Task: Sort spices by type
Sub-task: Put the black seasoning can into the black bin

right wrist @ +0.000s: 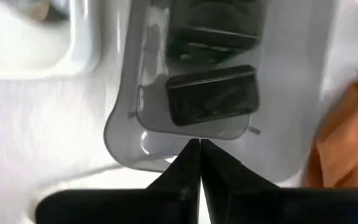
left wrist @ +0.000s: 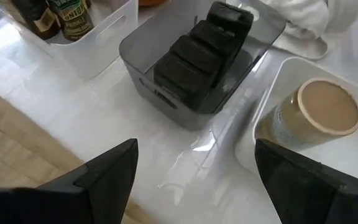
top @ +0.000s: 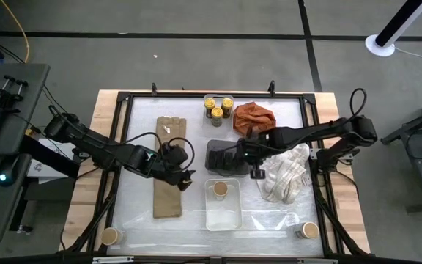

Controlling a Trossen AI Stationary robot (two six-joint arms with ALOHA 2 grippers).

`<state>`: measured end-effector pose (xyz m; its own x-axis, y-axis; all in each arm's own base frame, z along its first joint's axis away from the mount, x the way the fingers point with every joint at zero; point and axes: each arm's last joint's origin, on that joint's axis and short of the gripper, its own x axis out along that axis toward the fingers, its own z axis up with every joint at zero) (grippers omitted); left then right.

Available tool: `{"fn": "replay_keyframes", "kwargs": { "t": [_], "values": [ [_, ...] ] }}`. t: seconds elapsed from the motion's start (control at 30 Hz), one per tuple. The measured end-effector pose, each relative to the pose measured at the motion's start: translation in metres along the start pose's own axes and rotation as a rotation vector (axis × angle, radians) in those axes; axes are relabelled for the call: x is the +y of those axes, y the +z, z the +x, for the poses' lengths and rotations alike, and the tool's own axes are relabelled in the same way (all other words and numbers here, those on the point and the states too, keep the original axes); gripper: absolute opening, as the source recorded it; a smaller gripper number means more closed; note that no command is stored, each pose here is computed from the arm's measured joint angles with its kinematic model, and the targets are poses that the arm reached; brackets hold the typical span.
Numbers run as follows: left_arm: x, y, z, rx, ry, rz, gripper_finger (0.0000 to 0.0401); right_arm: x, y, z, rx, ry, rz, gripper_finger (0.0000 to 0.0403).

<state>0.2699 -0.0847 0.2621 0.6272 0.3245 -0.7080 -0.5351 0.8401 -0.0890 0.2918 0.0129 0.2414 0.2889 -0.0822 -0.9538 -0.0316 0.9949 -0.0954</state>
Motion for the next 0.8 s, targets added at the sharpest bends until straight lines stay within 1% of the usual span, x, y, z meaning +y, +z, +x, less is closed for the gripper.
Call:
{"fn": "replay_keyframes", "kwargs": {
  "t": [0.07,0.13,0.3,0.4,0.6,0.8],
  "values": [
    [-0.001,0.001,0.0,-0.006,-0.006,-0.023,0.031,0.0,0.001,0.005,0.019,0.002,-0.08,0.0002],
    [-0.001,0.001,0.0,-0.006,-0.007,-0.034,0.031,-0.001,0.001,0.012,0.048,-0.001,-0.127,0.0002],
    [-0.001,0.0,-0.001,-0.005,-0.009,-0.048,0.031,-0.004,0.003,0.026,0.088,0.0,-0.173,0.0001],
    [-0.001,0.0,-0.001,-0.005,-0.009,-0.048,0.031,-0.003,0.004,0.035,0.112,0.003,-0.224,0.0001],
    [-0.001,0.0,-0.001,-0.006,-0.007,-0.048,0.031,-0.002,0.006,0.048,0.143,0.0,-0.24,0.0],
    [-0.001,0.0,-0.001,-0.008,-0.006,-0.046,0.031,-0.002,0.012,0.052,0.093,-0.008,-0.198,0.0]
  ]
}}
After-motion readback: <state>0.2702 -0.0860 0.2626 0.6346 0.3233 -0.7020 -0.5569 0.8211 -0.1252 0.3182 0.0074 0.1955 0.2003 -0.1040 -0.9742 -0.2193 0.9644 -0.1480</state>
